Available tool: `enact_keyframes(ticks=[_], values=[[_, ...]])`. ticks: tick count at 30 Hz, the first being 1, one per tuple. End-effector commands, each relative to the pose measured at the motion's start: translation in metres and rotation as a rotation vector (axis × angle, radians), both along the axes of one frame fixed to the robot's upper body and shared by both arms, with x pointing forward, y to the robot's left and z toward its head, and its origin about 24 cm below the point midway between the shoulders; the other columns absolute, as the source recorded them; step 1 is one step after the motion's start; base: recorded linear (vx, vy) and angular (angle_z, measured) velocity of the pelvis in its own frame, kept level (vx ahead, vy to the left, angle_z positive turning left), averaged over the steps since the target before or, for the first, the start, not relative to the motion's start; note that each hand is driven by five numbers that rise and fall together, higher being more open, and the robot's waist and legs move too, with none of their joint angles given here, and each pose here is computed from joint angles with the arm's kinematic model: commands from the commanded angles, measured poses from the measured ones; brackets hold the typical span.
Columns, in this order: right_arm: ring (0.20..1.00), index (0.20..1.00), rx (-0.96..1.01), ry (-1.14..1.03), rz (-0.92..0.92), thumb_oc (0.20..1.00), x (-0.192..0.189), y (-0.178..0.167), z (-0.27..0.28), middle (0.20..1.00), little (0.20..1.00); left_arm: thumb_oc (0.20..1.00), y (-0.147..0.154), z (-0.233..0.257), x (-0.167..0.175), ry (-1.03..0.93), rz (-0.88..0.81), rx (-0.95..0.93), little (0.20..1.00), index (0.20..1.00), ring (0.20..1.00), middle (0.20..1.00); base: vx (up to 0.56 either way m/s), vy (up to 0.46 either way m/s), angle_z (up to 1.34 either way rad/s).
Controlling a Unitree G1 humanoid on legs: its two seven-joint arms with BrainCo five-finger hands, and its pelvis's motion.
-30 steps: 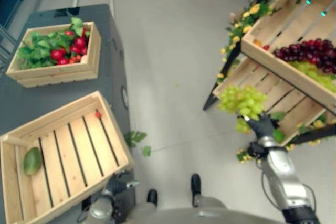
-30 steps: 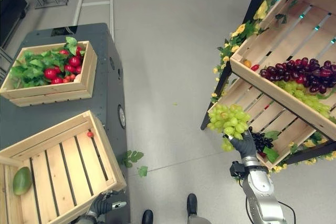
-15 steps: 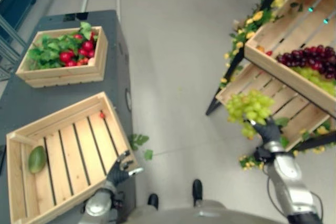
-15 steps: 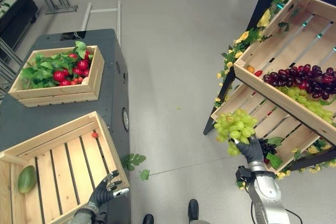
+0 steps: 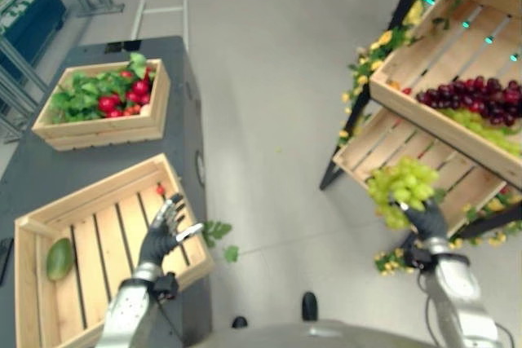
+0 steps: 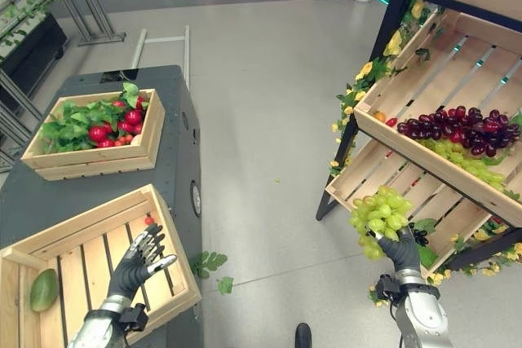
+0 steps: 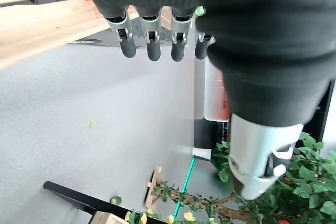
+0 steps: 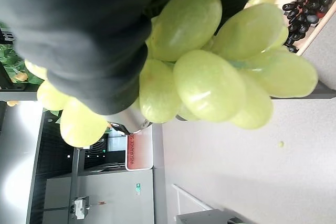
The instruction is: Pick up the fruits from the basket on one side to the basket on the other side
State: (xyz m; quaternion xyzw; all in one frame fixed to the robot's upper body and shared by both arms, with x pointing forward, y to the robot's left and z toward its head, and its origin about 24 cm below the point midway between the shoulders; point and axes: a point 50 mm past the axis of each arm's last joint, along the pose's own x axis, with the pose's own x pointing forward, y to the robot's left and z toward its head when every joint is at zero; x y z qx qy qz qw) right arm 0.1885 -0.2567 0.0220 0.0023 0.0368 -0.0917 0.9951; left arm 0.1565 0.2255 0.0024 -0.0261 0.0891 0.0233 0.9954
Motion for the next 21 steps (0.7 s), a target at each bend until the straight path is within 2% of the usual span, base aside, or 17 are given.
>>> enact_keyframes(ticks=[1,9,14,21], values=[[0.200,0.200,-0.077,-0.243,-0.006,0.200,0.013,-0.005,0.046,0.200,0.200,1.000,0.010,0.034,0.008,-0.182,0.019,0.003,1.000,1.000,1.000,1.000,0.00,0.000,0.00],[0.200,0.200,-0.098,-0.235,-0.031,0.200,0.016,-0.008,0.047,0.200,0.200,1.000,-0.003,0.038,0.030,-0.227,-0.012,-0.028,1.000,1.000,1.000,1.000,0.00,-0.001,0.00],[0.200,0.200,-0.146,-0.229,-0.079,0.200,0.020,-0.015,0.050,0.200,0.200,1.000,-0.018,0.029,0.051,-0.190,-0.046,-0.027,1.000,1.000,1.000,1.000,0.01,0.002,-0.04],[0.200,0.200,-0.199,-0.259,-0.119,0.200,0.023,-0.026,0.064,0.200,0.200,1.000,-0.027,0.018,0.061,-0.138,-0.083,-0.031,1.000,1.000,1.000,1.000,-0.02,0.004,-0.15]])
